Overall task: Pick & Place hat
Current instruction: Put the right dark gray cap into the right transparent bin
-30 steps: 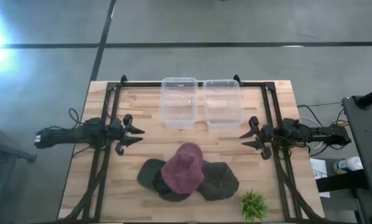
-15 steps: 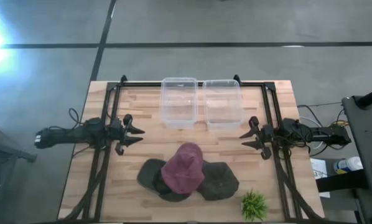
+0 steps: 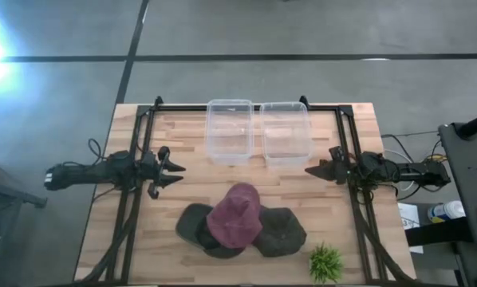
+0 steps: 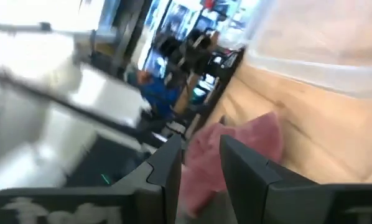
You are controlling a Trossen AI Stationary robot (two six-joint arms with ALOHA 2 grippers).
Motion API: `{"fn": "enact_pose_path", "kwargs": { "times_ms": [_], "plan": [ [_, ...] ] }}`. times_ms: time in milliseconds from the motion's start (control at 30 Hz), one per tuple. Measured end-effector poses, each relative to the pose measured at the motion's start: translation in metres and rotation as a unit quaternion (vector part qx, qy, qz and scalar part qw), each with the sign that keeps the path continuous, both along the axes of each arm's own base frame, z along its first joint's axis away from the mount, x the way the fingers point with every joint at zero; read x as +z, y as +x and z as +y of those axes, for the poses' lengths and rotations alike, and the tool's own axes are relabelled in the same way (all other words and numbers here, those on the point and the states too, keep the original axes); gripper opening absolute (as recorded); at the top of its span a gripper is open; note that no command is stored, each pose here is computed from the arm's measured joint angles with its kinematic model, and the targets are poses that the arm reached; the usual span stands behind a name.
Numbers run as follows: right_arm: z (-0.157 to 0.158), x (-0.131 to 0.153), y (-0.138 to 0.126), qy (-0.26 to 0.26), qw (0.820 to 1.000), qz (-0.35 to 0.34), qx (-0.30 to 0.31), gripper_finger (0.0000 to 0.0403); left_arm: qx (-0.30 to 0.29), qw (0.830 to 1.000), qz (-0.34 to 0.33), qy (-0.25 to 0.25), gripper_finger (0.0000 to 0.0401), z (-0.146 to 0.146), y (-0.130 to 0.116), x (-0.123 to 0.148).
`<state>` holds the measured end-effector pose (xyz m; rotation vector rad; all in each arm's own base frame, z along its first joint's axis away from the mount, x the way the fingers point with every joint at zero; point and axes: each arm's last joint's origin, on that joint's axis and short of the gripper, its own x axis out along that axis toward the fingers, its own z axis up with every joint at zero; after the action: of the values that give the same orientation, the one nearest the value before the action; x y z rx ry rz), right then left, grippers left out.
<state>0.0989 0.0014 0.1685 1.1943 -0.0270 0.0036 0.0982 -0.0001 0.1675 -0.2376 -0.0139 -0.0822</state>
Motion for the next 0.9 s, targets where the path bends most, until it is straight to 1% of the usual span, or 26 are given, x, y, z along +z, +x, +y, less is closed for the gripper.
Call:
{"fn": "enact_pose_path", "kwargs": {
  "times_ms": [33, 67, 133, 200, 233, 267, 300, 367, 433, 500, 567, 667, 733, 767, 833, 900],
  "plan": [
    [0.0, 0.001, 0.0, 0.022, 1.0, -0.008, -0.007, 0.0107, 0.0, 1.0, 0.0, 0.0, 0.0147, 0.0, 0.0, 0.0],
    [0.0, 0.005, 0.0, 0.028, 0.999, -0.025, -0.007, 0.0107, 0.0, 1.0, 0.0, 0.0, 0.0147, 0.0, 0.0, 0.0],
    [0.001, 0.014, 0.0, 0.02, 0.997, -0.072, 0.006, 0.0108, 0.0, 1.0, 0.0, 0.0, 0.0147, 0.0, 0.0, 0.0],
    [0.002, 0.023, 0.0, 0.023, 0.993, -0.114, 0.016, 0.0108, 0.0, 1.0, 0.0, 0.0, 0.0147, 0.0, 0.0, 0.0],
    [0.003, 0.026, 0.001, 0.026, 0.992, -0.118, 0.021, 0.0108, 0.0, 1.0, 0.0, 0.002, 0.0147, 0.0, 0.0, 0.0],
    [0.005, 0.029, 0.002, 0.031, 0.994, -0.105, 0.027, 0.0107, 0.0, 1.0, -0.001, 0.008, 0.0147, 0.0, 0.0, 0.0],
    [0.006, 0.03, 0.005, 0.034, 0.996, -0.078, 0.034, 0.0106, 0.0, 1.0, -0.001, 0.014, 0.0147, 0.0, 0.0, 0.0],
    [0.01, 0.032, 0.011, 0.03, 0.998, 0.003, 0.05, 0.0104, 0.0, 1.0, -0.001, 0.014, 0.0147, 0.0, 0.0, 0.0],
    [0.016, 0.035, 0.02, 0.031, 0.993, 0.088, 0.075, 0.0102, 0.0, 1.0, -0.001, 0.009, 0.0147, 0.0, 0.0, 0.0],
    [0.023, 0.04, 0.029, 0.041, 0.979, 0.169, 0.107, 0.0102, 0.0, 1.0, -0.001, 0.008, 0.0147, 0.0, 0.0, 0.0],
    [0.03, 0.043, 0.039, 0.04, 0.961, 0.241, 0.132, 0.0102, 0.0, 1.0, -0.001, 0.007, 0.0147, 0.0, 0.0, 0.0],
    [0.041, 0.046, 0.056, 0.046, 0.923, 0.329, 0.194, 0.0102, 0.0, 1.0, 0.0, 0.007, 0.0147, 0.0, 0.0, 0.0],
    [0.047, 0.045, 0.066, 0.059, 0.895, 0.387, 0.213, 0.0101, 0.0, 1.0, -0.001, 0.007, 0.0147, 0.0, 0.0, 0.0],
    [0.05, 0.044, 0.071, 0.068, 0.881, 0.414, 0.22, 0.01, 0.0, 1.0, -0.001, 0.007, 0.0147, 0.0, 0.0, 0.0],
    [0.055, 0.044, 0.082, 0.083, 0.858, 0.449, 0.233, 0.01, 0.0, 1.0, -0.001, 0.007, 0.0147, 0.0, 0.0, 0.0],
    [0.059, 0.042, 0.093, 0.123, 0.836, 0.476, 0.244, 0.0105, 0.0, 1.0, -0.001, 0.007, 0.0147, 0.0, 0.0, 0.0]
  ]
}}
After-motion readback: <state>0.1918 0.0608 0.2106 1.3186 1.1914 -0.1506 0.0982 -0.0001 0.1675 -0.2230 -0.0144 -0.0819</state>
